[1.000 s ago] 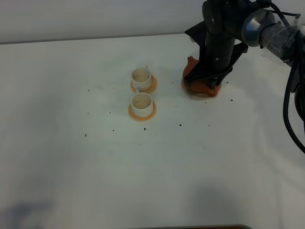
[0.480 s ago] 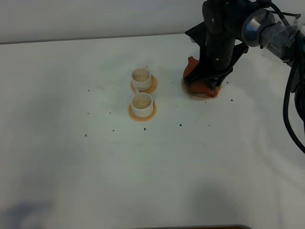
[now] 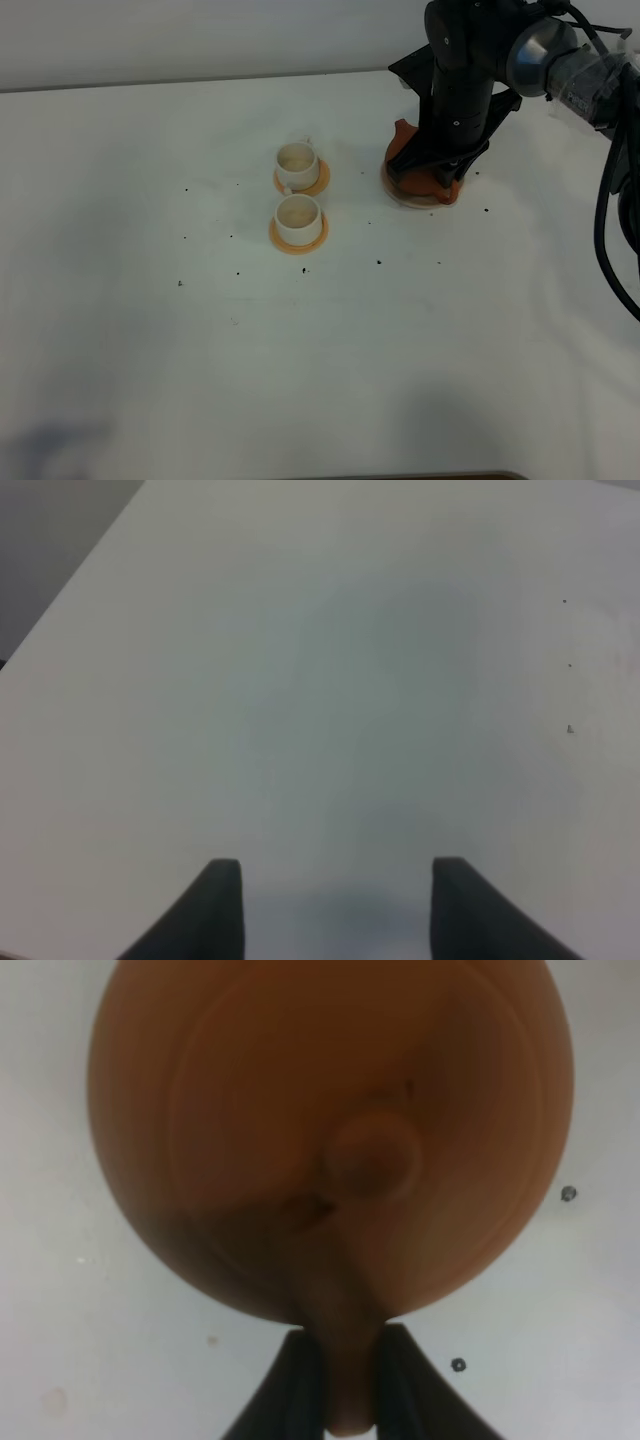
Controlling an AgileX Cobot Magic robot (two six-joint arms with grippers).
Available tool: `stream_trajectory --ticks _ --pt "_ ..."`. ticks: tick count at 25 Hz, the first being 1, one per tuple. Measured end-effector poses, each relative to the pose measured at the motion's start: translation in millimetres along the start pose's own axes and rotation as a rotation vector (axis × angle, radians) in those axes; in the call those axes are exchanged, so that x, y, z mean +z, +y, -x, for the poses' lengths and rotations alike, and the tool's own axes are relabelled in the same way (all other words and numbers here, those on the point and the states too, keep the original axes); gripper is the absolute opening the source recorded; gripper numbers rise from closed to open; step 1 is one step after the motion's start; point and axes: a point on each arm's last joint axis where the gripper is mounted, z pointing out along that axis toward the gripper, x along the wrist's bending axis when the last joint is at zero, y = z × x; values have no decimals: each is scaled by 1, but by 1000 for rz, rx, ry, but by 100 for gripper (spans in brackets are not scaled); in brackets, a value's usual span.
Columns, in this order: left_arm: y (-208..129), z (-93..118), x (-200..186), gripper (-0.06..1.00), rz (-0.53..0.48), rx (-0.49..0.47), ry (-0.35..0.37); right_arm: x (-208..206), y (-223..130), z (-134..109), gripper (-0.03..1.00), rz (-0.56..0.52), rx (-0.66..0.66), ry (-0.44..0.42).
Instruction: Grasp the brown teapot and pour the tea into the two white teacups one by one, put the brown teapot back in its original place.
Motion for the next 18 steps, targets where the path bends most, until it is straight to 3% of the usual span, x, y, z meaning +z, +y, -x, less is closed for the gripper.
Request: stream_trajectory --ticks 18 --pt "0 0 0 43 0 0 0 -3 1 1 10 0 -2 -3"
